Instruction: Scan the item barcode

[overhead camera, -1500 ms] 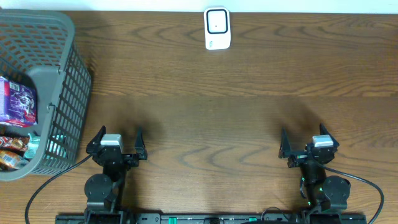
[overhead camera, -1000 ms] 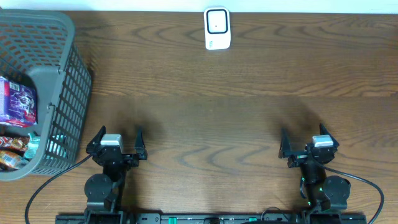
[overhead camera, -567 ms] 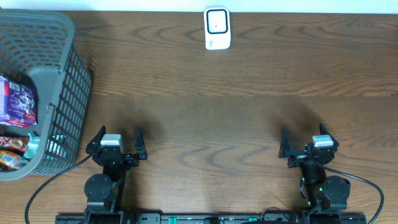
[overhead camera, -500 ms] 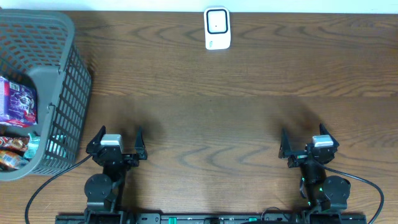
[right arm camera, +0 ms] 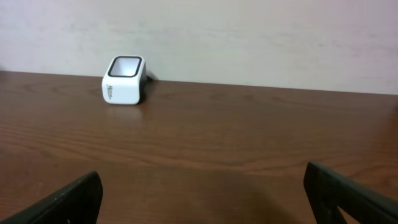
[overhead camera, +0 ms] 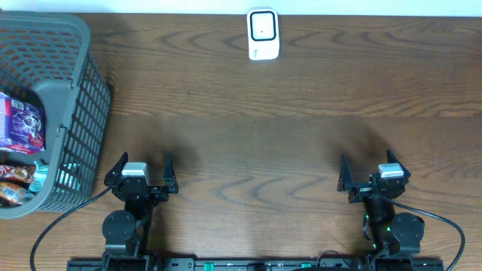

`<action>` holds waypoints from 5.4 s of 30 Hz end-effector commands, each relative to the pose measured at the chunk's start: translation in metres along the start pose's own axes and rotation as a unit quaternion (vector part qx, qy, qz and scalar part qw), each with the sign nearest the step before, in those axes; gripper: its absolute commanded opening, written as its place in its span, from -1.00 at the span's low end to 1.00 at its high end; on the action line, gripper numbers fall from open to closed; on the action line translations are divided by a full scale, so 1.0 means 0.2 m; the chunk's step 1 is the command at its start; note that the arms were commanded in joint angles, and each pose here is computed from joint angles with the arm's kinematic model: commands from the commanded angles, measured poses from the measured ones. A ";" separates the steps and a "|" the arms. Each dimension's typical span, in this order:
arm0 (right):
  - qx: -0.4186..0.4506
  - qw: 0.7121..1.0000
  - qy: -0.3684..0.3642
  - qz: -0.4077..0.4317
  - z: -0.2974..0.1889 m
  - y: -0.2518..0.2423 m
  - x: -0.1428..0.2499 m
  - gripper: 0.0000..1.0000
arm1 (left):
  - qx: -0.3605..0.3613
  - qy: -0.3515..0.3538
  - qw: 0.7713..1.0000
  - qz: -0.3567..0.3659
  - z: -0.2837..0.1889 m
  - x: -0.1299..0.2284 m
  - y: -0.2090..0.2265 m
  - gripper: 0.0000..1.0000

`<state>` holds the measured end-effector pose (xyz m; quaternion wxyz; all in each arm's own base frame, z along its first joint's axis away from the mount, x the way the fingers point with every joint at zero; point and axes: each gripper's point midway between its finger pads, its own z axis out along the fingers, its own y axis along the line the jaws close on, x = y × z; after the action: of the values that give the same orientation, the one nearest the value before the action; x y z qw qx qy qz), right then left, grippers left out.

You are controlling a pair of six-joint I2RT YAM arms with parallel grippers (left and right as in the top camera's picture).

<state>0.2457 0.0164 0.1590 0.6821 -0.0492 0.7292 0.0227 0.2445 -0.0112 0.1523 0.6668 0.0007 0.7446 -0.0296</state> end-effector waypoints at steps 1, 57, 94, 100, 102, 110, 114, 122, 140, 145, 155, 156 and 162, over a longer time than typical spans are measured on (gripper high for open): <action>0.007 1.000 0.001 -0.007 0.00 -0.02 0.01 0.99 | -0.006 0.024 1.000 0.004 0.00 0.08 0.01 0.96; 0.007 1.000 0.001 -0.007 0.00 -0.02 0.01 0.98 | 0.074 -0.406 0.888 -0.204 -0.53 -1.38 0.00 0.96; 0.007 1.000 0.001 -0.007 0.00 -0.02 0.01 0.98 | -0.411 0.376 0.813 -0.169 0.19 -0.54 1.39 0.96; 0.007 1.000 0.001 -0.007 0.00 -0.02 0.01 0.98 | -0.401 0.414 0.802 -0.159 0.29 -0.36 1.47 0.95; 0.007 1.000 0.001 -0.007 0.00 -0.02 0.01 0.99 | -0.405 0.414 0.800 -0.154 0.31 -0.33 1.51 0.96; 0.007 1.000 0.001 -0.007 0.00 -0.02 0.01 0.99 | -0.396 0.409 0.815 -0.103 0.40 -0.28 1.68 0.96; 0.007 1.000 0.001 -0.007 0.00 -0.02 0.01 0.99 | -0.393 0.416 0.814 -0.097 0.44 -0.21 1.72 0.96; 0.007 1.000 0.001 -0.007 0.00 -0.02 0.01 0.99 | -0.378 0.471 0.789 -0.111 0.46 0.07 1.73 0.64; 0.007 1.000 0.001 -0.007 0.00 -0.02 0.01 0.99 | -0.403 0.179 0.883 -0.158 0.33 -0.97 1.54 -0.85; 0.007 1.000 0.001 -0.007 0.00 -0.02 0.01 0.98 | -0.320 -0.026 0.928 -0.190 0.20 -1.59 1.25 -0.86; 0.007 1.000 0.001 -0.007 0.00 -0.02 0.01 0.99 | 0.046 -0.027 0.969 -0.242 0.35 -1.82 0.07 -0.86; 0.007 1.000 0.001 -0.007 0.00 -0.02 0.01 0.99 | 0.080 -0.003 0.967 -0.242 0.38 -1.77 -0.06 -0.85; 0.007 1.000 0.001 -0.007 0.00 -0.02 0.01 0.99 | 0.178 0.214 0.934 -0.222 0.53 -1.22 -0.67 -0.86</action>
<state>0.2458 0.0163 0.1588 0.6822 -0.0503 0.7291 0.0214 0.3675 -0.0853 0.4471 0.5545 -0.0692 0.7790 -0.2844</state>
